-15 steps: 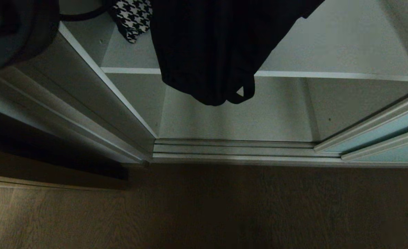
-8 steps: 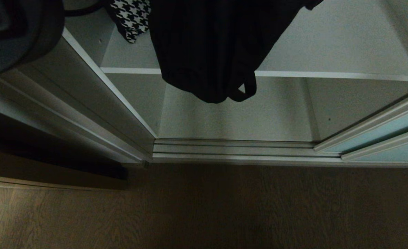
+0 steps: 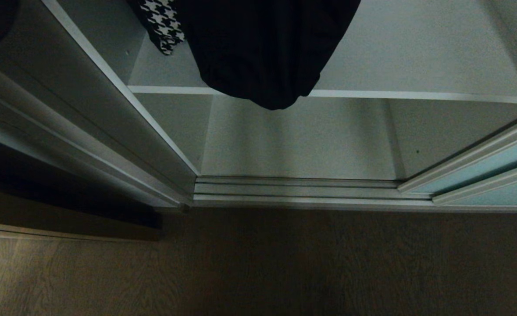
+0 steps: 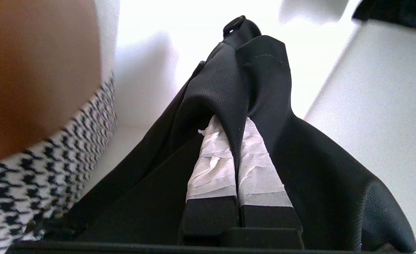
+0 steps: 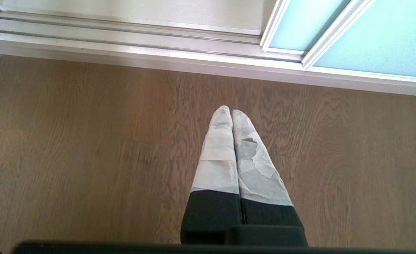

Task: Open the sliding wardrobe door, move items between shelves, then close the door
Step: Place the bag on the higher shelf

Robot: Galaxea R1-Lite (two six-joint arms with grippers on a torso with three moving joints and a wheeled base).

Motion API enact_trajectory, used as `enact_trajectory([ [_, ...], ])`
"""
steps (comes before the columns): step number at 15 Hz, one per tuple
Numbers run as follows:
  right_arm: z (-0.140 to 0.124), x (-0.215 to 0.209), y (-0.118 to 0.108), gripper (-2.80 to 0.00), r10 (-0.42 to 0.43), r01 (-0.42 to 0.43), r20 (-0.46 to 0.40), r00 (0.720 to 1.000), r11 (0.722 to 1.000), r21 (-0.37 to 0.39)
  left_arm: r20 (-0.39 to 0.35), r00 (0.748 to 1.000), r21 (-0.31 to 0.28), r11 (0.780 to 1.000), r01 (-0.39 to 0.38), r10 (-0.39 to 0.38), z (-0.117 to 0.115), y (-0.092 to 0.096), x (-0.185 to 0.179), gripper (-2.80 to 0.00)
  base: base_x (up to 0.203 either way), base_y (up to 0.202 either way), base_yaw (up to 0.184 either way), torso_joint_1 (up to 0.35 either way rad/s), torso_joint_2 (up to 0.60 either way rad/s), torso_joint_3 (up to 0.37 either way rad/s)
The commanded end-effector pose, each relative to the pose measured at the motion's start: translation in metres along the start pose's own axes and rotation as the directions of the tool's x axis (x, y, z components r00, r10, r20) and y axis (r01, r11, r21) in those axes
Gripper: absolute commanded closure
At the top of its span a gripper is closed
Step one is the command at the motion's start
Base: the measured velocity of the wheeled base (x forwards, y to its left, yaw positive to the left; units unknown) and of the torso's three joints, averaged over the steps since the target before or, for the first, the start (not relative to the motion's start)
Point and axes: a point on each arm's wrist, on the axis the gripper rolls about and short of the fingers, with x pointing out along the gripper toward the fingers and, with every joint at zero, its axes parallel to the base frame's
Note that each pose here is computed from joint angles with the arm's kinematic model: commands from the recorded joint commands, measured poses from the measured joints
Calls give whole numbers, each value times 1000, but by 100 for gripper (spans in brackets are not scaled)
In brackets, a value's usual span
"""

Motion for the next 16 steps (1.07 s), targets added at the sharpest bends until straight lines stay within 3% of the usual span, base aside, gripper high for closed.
enact_trajectory([
  [1,0,0,0,0,1,-1,3,1000,1000,-1,5,1000,-4,1000,-5,5,1,1,0,0,0,0,0,0,0,0],
  [10,0,0,0,0,1,-1,3,1000,1000,-1,12,1000,-16,1000,9,-9,-11,-10,0,0,0,0,0,0,0,0],
  [16,0,0,0,0,1,-1,3,1000,1000,-1,20,999,-12,999,41,-41,-16,-14,1,0,186,0,0,4,2,2],
])
